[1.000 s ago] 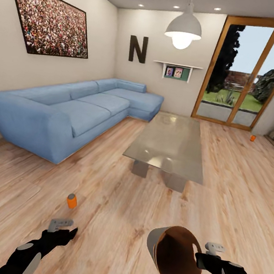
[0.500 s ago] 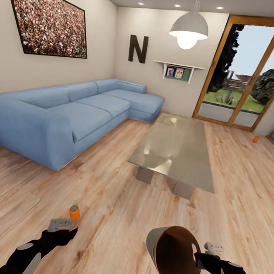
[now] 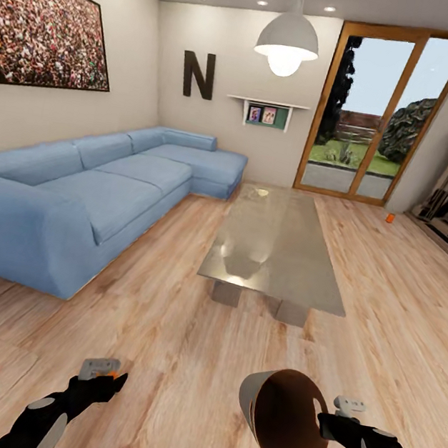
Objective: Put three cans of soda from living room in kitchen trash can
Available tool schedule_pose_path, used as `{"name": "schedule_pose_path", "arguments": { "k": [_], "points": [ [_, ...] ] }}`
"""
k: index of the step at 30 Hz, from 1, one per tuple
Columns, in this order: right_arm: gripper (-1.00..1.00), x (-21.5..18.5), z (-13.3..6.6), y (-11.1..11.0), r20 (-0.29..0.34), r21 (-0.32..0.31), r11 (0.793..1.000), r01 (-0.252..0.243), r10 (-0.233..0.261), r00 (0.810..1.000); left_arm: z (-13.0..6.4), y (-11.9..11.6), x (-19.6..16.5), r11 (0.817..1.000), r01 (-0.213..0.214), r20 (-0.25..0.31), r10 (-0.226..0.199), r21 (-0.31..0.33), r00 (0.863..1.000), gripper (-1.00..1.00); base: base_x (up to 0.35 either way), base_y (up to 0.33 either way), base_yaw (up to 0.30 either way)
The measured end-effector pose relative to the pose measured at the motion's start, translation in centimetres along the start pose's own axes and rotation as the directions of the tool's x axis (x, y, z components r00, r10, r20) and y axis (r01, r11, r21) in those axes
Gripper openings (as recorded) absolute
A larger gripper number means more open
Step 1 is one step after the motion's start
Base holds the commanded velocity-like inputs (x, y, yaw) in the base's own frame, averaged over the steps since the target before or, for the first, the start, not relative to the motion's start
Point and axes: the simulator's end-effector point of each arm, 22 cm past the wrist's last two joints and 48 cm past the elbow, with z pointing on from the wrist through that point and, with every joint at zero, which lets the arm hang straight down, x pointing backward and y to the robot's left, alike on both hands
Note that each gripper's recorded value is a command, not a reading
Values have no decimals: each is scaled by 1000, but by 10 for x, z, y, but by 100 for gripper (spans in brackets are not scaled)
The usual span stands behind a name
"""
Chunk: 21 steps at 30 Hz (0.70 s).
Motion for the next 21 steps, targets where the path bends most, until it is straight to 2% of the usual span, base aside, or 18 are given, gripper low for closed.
{"name": "schedule_pose_path", "arguments": {
  "k": [5, 21],
  "points": [
    [-100, 0, 0, 0, -1, 1, 1000, 1, -1, 1000, 0, 0, 0, 1000, -1, 0, 1, 1, 1000, 100, 243, 250, -156],
    [-100, 0, 0, 0, 0, 0, 1000, -1, 1, 1000, 0, -2, 0, 1000, -5, -1, 5, 4, 1000, 100, 225, 259, -54]
  ]
}}
